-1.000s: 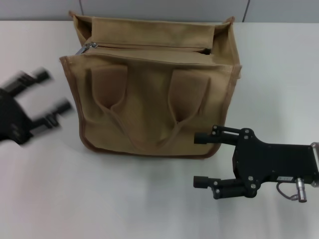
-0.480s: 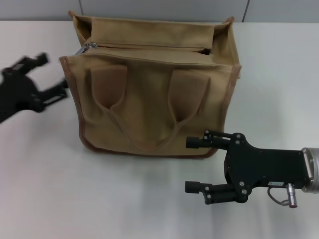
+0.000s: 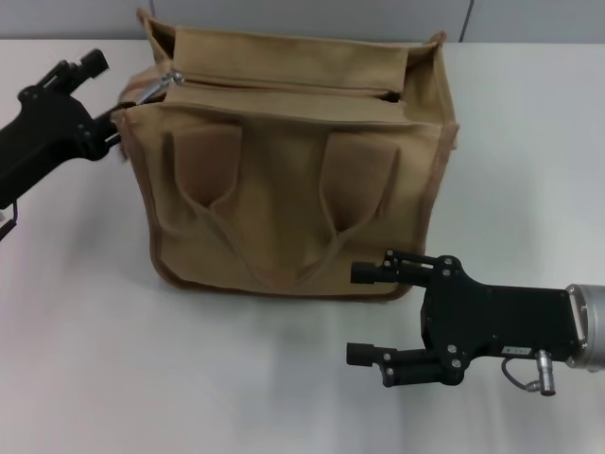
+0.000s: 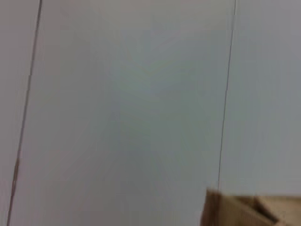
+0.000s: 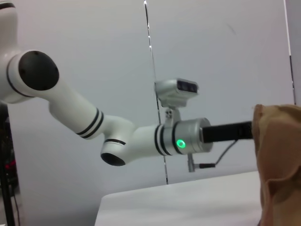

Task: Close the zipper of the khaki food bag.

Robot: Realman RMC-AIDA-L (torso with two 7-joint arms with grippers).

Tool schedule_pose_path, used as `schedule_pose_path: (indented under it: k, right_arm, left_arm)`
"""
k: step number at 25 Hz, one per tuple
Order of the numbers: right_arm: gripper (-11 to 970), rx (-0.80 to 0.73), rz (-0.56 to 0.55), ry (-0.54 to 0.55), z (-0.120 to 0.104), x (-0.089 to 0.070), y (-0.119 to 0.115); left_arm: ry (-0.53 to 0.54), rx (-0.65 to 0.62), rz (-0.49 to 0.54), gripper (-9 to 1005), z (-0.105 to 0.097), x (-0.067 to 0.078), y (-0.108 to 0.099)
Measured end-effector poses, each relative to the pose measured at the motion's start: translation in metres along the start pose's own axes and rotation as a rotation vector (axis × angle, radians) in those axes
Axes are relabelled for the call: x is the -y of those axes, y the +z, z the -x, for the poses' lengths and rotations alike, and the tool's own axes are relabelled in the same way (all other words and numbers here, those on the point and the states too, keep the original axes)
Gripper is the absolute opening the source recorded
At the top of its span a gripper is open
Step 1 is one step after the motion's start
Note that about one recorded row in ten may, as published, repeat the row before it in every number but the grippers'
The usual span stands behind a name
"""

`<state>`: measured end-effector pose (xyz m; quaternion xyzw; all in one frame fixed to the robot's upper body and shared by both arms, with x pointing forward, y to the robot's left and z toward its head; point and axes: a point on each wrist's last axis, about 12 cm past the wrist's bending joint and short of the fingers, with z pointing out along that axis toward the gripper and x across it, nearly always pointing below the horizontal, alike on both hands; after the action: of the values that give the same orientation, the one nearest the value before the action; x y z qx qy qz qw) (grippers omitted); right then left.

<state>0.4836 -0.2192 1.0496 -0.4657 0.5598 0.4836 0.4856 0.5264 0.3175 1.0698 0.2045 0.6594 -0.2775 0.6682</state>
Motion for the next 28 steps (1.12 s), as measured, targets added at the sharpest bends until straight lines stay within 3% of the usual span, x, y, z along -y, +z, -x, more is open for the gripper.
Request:
schedule_pose_path:
  k: [4,19,23,28]
  right_arm:
    - [826,0.001,-0.01,-0.001,0.0,0.001,0.001]
    - [827,0.02,-0.017,-0.002,0.002,0.003,0.003]
    - [827,0.039,-0.027,-0.007,0.002,0.002,0.004]
    - [827,0.048,-0.031,-0.017,0.0,-0.001,0.005]
  left_arm:
    - [-0.021,0.056,-0.028,758,0.004,0.005,-0.006]
    - [-0.019,0.068,-0.038,738,-0.003,0.014,-0.009]
    - [-0.02,0.071,-0.047,500,-0.003,0.014,-0.009]
    - [-0.025,0.083,-0.058,298,-0.001,0.015,-0.009]
